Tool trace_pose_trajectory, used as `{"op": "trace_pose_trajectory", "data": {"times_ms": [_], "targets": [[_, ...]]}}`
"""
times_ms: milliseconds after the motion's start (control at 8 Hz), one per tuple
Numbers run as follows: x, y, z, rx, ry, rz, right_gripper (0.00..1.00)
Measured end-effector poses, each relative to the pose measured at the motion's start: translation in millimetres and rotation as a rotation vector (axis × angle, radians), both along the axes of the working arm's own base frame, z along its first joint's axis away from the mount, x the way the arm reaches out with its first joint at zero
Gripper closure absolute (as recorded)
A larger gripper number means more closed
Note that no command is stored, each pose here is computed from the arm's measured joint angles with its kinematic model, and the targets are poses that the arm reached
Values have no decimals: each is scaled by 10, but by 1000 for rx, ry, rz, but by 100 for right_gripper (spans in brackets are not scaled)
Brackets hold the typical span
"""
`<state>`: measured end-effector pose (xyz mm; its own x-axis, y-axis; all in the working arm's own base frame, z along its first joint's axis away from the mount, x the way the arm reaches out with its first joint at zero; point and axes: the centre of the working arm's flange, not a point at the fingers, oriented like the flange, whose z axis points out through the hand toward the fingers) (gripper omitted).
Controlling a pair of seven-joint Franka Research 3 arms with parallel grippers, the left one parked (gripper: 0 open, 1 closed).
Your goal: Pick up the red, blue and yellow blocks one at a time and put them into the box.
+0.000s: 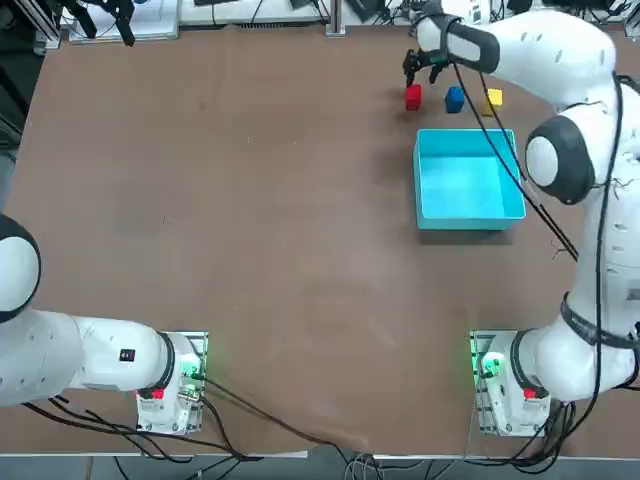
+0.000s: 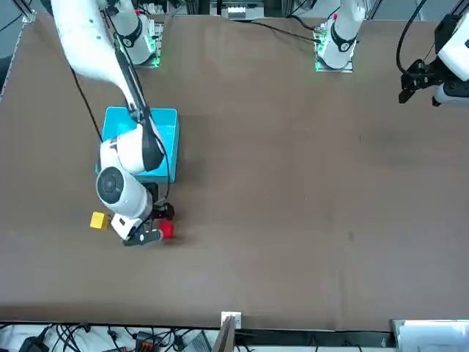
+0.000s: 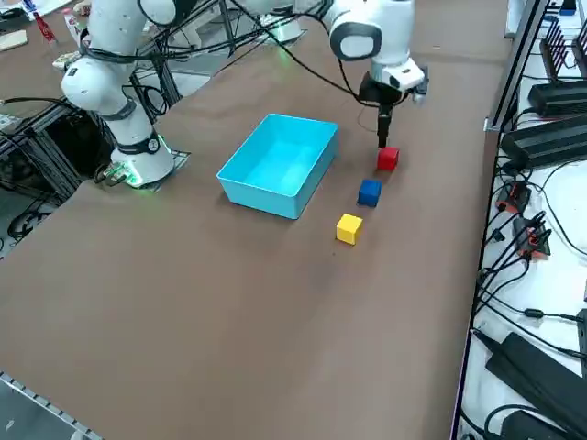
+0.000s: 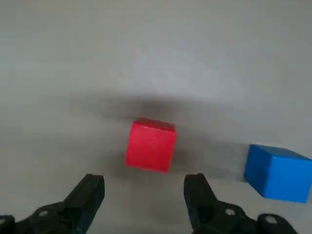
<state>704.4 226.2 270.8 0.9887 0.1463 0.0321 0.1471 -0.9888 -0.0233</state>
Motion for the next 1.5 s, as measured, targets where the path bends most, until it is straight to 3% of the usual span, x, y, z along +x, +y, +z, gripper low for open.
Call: {"op": "trace_pose_trajectory", "data": {"times_ms": [500, 1125, 1500], "targets": [[10, 17, -428, -26, -6, 20, 0], [37, 25, -603, -23, -34, 23, 4], [59, -11, -635, -26, -37, -15, 30]]}}
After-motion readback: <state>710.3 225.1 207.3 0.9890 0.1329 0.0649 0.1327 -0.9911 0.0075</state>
